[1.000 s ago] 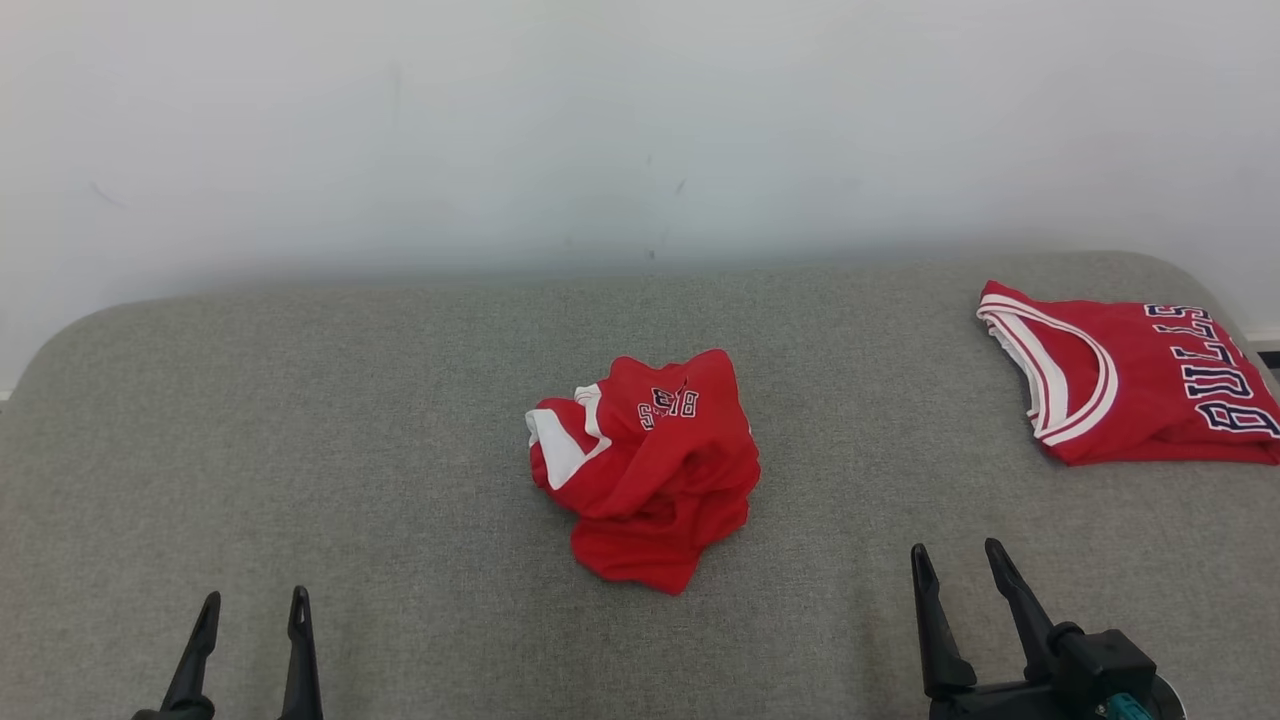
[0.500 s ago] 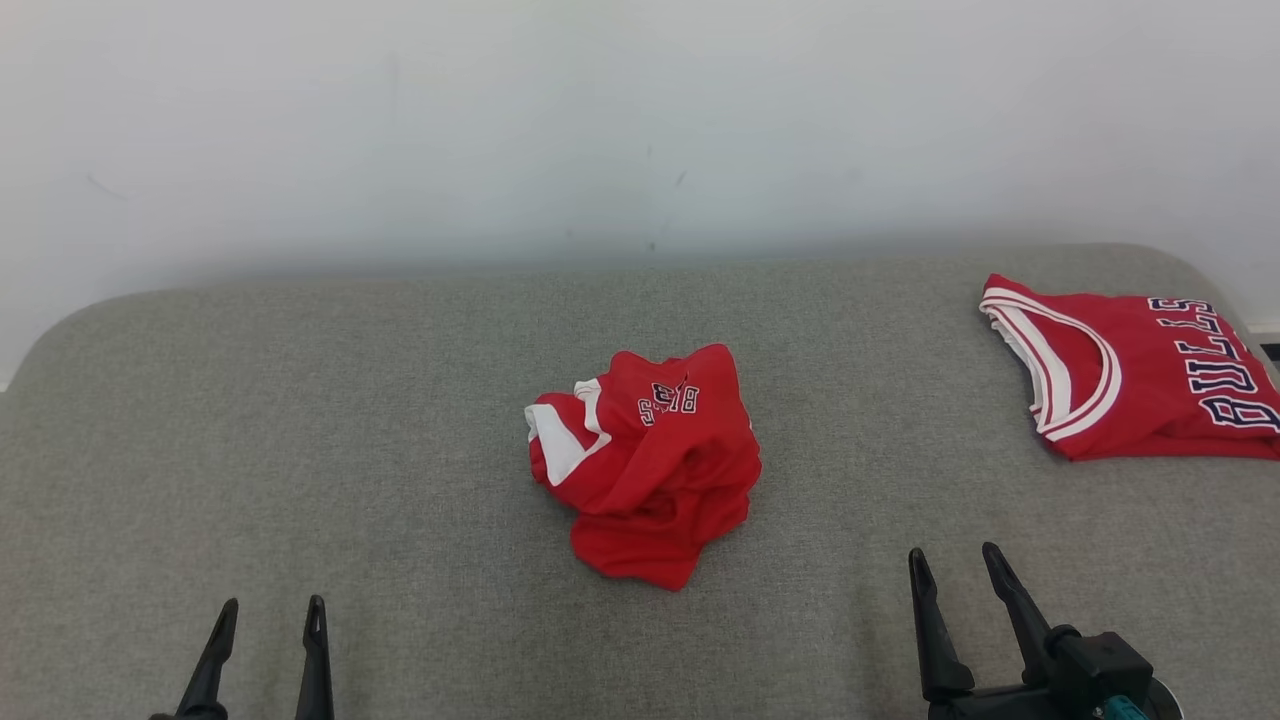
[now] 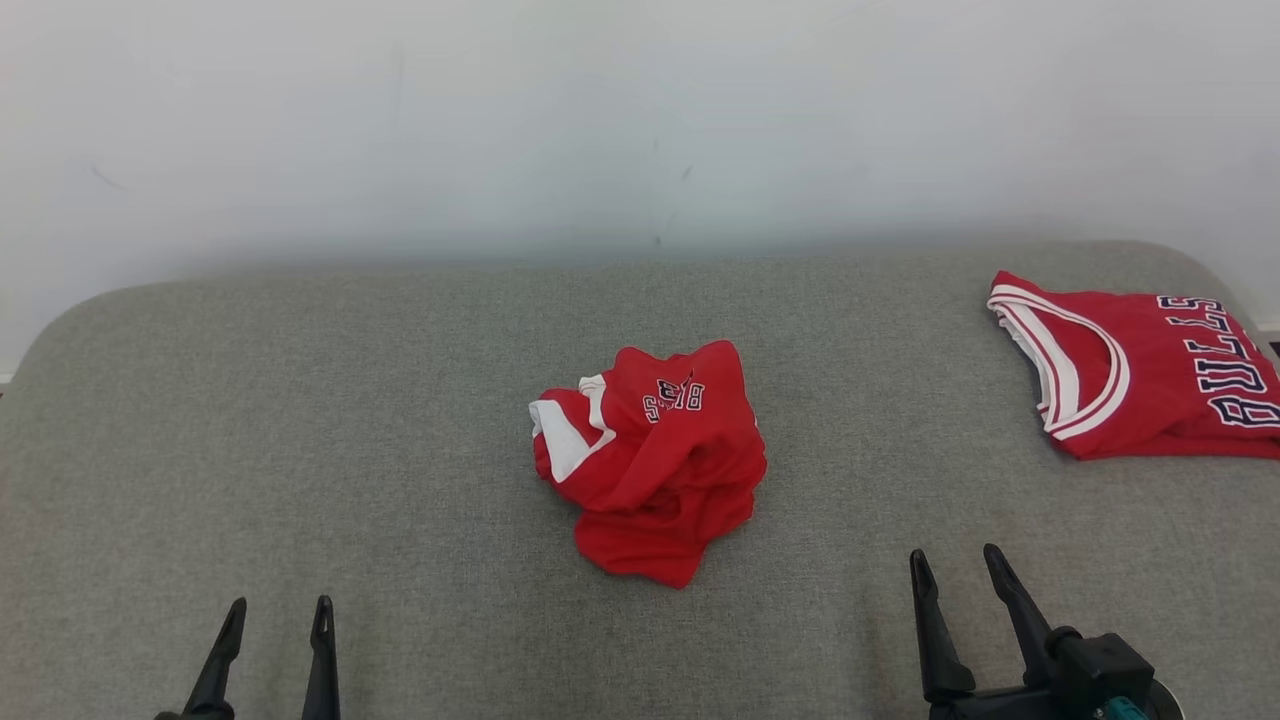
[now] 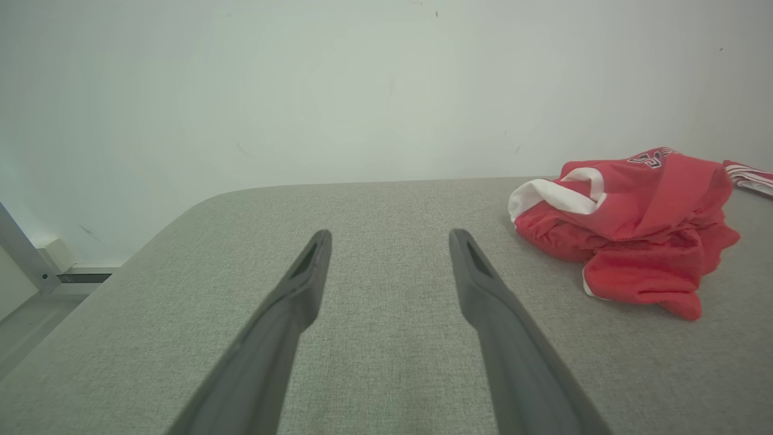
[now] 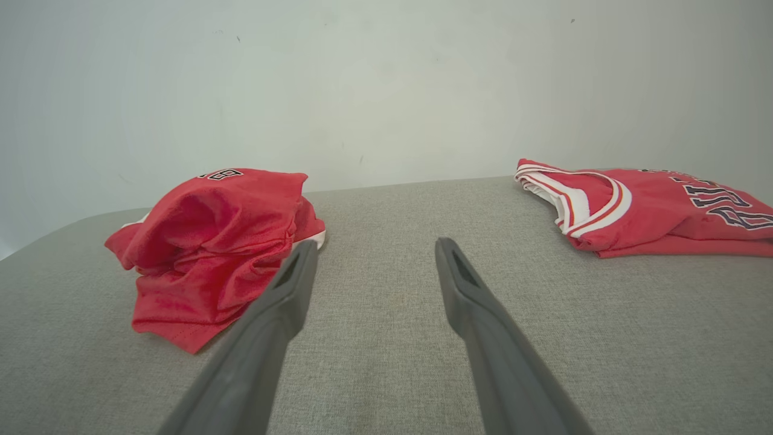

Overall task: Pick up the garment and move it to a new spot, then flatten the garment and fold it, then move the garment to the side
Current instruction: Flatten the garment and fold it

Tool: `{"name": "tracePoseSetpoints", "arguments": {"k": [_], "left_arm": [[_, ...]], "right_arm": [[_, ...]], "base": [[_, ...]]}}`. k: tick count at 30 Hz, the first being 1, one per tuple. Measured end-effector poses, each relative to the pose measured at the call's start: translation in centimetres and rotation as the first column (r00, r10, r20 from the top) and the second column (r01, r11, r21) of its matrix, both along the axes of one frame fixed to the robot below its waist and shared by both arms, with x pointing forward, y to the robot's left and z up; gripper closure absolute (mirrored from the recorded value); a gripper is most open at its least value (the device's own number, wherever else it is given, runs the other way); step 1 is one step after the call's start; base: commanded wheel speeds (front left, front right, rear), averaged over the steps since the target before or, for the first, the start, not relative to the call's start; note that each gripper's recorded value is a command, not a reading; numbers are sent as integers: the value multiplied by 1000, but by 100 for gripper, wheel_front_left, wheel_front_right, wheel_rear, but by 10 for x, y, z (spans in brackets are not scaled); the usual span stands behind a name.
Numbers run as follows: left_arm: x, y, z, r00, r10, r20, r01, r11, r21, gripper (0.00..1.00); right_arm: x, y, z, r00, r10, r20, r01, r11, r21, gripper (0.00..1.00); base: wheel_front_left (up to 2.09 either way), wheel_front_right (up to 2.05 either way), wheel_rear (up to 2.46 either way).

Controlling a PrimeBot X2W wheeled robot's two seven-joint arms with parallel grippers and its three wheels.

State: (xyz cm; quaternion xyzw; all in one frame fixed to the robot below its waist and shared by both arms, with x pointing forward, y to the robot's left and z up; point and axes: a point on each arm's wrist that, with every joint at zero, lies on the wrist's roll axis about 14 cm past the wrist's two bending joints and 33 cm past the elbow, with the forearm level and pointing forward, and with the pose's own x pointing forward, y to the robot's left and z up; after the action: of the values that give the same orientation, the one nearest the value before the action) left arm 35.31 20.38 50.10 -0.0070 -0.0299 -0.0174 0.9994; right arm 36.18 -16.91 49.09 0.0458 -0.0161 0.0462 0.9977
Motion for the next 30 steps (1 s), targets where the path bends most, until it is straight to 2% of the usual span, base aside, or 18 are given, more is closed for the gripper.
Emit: {"name": "tracePoseSetpoints", "arguments": {"k": [30], "left_arm": [[0,4,-1,1000,13,-2,-13,1000,-1,0]], "right_arm": [[0,0,-2,1000,-1,-6,1,1000,-1,0]], "base": [[0,0,0]]}}
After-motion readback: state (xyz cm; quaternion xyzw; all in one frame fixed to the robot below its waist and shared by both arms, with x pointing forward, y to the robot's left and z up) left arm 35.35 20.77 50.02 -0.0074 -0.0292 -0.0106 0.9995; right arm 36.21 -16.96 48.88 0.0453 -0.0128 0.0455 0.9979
